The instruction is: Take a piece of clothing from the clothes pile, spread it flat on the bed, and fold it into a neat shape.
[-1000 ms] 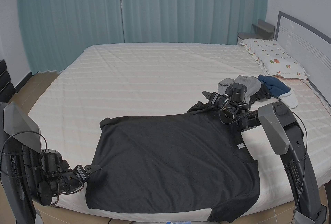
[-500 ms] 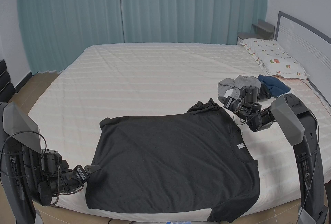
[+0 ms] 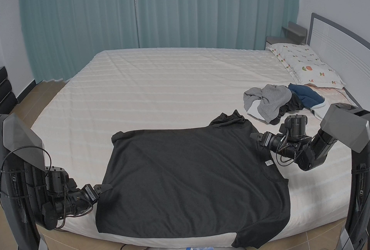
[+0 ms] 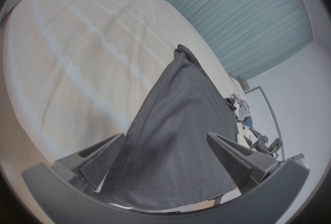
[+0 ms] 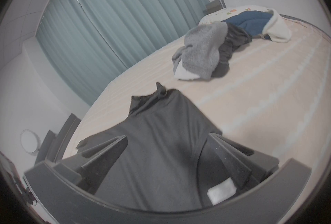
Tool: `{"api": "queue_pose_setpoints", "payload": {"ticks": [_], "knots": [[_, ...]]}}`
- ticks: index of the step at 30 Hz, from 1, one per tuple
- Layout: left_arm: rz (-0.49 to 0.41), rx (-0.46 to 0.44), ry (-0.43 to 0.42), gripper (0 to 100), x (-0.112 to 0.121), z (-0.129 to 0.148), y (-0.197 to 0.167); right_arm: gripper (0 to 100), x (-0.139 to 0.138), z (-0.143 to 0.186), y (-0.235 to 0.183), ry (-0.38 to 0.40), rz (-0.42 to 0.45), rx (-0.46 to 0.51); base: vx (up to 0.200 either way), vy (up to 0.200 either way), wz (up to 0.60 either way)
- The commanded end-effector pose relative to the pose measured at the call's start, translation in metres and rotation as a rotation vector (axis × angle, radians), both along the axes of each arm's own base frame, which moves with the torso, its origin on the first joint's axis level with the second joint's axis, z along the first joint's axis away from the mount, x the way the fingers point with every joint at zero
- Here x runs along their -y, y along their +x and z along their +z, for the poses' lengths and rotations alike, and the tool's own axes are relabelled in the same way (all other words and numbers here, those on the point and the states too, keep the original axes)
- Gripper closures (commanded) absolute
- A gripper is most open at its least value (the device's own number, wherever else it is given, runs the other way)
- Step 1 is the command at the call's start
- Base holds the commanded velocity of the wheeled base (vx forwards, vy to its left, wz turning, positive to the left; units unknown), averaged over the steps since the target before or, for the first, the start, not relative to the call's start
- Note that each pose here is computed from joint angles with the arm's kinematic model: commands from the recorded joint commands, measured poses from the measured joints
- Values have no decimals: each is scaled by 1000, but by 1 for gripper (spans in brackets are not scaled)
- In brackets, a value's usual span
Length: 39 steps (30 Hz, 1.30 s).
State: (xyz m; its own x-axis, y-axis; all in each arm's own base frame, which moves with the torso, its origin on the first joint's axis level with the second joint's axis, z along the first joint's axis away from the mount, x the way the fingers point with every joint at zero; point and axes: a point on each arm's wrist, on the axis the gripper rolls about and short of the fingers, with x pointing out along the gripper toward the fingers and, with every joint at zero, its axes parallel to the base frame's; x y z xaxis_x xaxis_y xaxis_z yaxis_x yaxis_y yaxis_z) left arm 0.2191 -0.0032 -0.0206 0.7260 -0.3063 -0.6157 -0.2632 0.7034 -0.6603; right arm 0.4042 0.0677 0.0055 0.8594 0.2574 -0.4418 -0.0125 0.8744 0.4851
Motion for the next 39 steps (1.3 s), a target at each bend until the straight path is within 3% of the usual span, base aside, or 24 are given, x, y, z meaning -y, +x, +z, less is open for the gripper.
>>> {"api": "queue_pose_setpoints", "payload": {"ticks": [1, 5, 8, 16, 22, 23, 27, 33, 39], "knots": [[10, -7, 1, 0, -1, 2, -4, 0, 22, 9, -179, 79, 79, -130, -200, 0, 0], [20, 5, -6, 0, -1, 6, -4, 0, 24, 10, -194, 281, -43, -207, -200, 0, 0], [31, 38, -16, 0, -2, 15, -4, 0, 25, 12, -195, 314, -57, -213, -200, 0, 0], [9, 55, -23, 0, -1, 39, -15, 0, 24, 13, -197, 300, -73, -222, -125, 0, 0], [-58, 3, -68, 0, 3, 35, -19, 0, 33, 25, -196, 294, -131, -150, 0, 0, 0], [-72, -41, -61, 0, 6, 29, -20, 0, 38, 30, -197, 296, -149, -120, 0, 0, 0], [-64, -123, -56, 0, 7, 18, -23, 0, 54, 37, -195, 307, -218, -68, 0, 0, 0], [-34, -138, -20, 0, 6, 15, -23, 0, 81, 40, -192, 335, -326, -10, 0, 0, 0], [-39, -150, -16, 0, 8, 13, -24, 0, 81, 40, -192, 346, -305, -18, 0, 0, 0]]}}
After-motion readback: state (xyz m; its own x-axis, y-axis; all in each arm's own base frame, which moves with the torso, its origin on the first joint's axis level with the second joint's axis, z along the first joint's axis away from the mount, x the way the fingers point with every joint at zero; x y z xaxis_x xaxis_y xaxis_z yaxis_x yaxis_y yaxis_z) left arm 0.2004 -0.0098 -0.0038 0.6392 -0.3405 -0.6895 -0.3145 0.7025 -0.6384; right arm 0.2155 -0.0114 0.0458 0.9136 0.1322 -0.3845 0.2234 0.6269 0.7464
